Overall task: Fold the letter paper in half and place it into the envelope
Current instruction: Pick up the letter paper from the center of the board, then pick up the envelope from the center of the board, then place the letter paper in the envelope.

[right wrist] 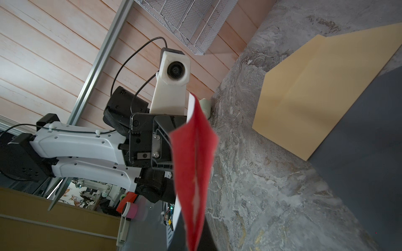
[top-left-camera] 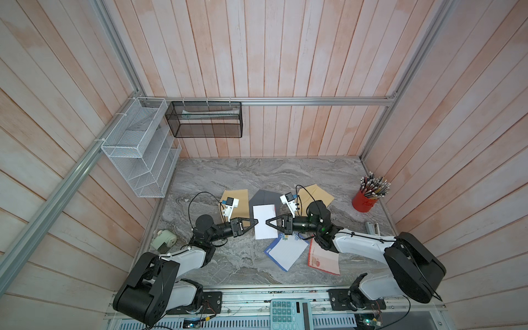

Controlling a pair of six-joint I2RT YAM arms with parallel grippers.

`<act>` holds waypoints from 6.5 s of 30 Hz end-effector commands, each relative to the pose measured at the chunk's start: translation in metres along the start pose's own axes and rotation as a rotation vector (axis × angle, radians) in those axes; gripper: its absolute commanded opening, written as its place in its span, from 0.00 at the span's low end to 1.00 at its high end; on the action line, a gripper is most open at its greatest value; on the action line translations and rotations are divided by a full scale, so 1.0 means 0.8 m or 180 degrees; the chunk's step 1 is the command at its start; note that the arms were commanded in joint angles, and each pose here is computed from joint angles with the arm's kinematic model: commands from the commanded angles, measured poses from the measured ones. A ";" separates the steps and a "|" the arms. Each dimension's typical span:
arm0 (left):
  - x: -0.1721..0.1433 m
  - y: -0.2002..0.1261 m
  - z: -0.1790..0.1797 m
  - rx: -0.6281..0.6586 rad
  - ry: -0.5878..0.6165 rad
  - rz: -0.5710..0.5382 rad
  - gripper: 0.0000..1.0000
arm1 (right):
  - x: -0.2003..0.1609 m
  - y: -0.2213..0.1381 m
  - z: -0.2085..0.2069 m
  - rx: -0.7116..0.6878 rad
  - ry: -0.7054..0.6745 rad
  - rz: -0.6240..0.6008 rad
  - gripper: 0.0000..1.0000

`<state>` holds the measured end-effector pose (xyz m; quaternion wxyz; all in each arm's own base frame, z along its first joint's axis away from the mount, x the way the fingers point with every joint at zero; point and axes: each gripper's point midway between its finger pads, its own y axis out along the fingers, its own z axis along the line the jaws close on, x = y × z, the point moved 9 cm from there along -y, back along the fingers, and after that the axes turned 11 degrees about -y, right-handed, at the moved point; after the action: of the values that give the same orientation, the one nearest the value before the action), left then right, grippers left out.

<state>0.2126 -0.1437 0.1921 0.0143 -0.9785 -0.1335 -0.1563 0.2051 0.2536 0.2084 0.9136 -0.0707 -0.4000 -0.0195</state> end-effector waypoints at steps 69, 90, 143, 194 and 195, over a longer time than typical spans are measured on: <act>0.164 -0.077 0.115 0.2849 -0.0297 -0.0958 0.00 | 0.005 -0.088 -0.042 -0.1508 0.0145 -0.0376 0.00; 0.156 0.029 -0.057 0.3131 0.2159 -0.0006 0.00 | 0.045 -0.117 -0.004 -0.2156 -0.0690 0.0026 0.00; 0.043 0.066 -0.030 0.1353 0.3956 0.2440 0.00 | 0.016 -0.041 0.088 -0.1241 -0.4634 0.1662 0.00; 0.017 0.057 -0.045 0.0814 0.4275 0.2345 0.00 | -0.015 -0.037 0.054 -0.1615 -0.4787 0.2284 0.00; 0.017 0.057 -0.047 0.0806 0.4279 0.2337 0.00 | -0.016 -0.037 0.054 -0.1610 -0.4767 0.2287 0.00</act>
<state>0.2300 -0.1852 0.2275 0.2746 -0.6423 0.2247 -0.6794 0.1634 0.2338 0.2395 0.3071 -0.3729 -0.8487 0.2151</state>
